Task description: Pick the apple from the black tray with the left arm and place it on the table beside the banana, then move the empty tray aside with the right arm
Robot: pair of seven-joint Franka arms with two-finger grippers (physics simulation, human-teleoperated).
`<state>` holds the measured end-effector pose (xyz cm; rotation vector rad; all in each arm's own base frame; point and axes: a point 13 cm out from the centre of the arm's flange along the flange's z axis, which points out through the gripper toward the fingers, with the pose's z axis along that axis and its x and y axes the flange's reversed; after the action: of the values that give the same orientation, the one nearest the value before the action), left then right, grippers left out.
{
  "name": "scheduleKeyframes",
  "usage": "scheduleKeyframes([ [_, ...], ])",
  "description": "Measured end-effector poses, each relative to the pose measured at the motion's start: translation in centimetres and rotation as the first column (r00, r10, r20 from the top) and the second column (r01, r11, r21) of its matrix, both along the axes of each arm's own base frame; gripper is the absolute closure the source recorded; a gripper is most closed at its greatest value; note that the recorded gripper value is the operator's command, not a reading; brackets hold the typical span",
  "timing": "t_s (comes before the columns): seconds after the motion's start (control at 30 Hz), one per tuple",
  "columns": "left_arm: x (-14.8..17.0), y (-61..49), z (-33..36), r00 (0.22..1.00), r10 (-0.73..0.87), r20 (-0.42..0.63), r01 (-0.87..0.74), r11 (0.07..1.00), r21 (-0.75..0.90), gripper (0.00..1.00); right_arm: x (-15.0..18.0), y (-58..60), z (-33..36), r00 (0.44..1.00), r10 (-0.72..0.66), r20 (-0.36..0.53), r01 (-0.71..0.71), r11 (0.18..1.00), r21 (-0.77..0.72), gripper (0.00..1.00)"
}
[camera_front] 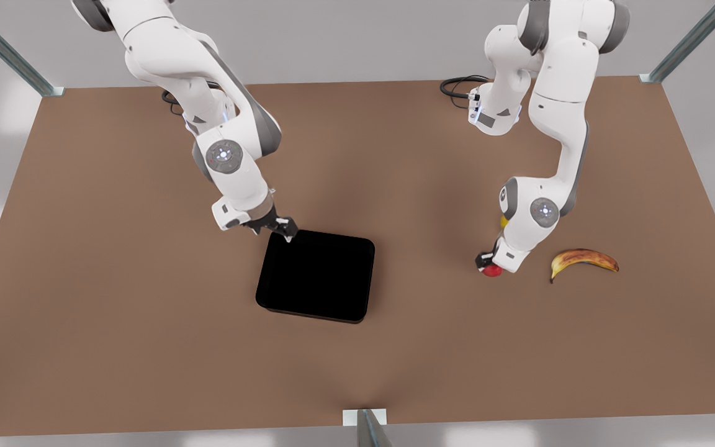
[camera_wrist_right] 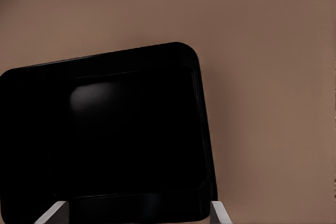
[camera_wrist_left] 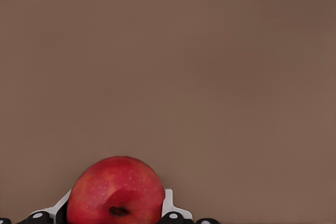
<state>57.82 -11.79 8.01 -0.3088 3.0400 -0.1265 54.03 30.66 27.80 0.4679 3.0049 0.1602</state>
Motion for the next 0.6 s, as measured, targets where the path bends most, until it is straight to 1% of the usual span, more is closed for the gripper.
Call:
scheduleKeyframes([
  [0.07, 0.3, 0.1, -0.2, 1.0, -0.024, 0.008, 0.024, 1.0, 0.003, 0.0, 0.5, -0.8, -1.3, 1.0, -0.012, 0.002, 0.012, 1.0, -0.006, 0.0],
  [0.27, 1.9, 0.2, -1.1, 0.996, -0.081, 0.028, 0.08, 0.997, 0.014, 0.0, 1.2, -1.6, -7.0, 0.999, -0.006, -0.044, 0.005, 1.0, -0.012, 0.01],
  [0.43, 2.9, 0.1, -2.1, 0.992, -0.12, 0.033, 0.119, 0.993, 0.022, 0.0, 3.7, -6.0, -9.8, 0.998, -0.034, -0.051, 0.033, 0.999, -0.023, 0.02],
  [0.53, 3.4, 0.8, -2.6, 0.991, -0.13, 0.033, 0.13, 0.991, 0.019, 0.0, 3.2, -5.9, -13.1, 0.996, 0.008, -0.087, -0.01, 1.0, -0.028, 0.02],
  [0.6, 3.9, 1.6, -2.2, 0.99, -0.135, 0.041, 0.135, 0.991, 0.017, 0.0, 2.8, -5.5, -14.2, 0.994, 0.048, -0.096, -0.05, 0.998, -0.026, 0.02],
])
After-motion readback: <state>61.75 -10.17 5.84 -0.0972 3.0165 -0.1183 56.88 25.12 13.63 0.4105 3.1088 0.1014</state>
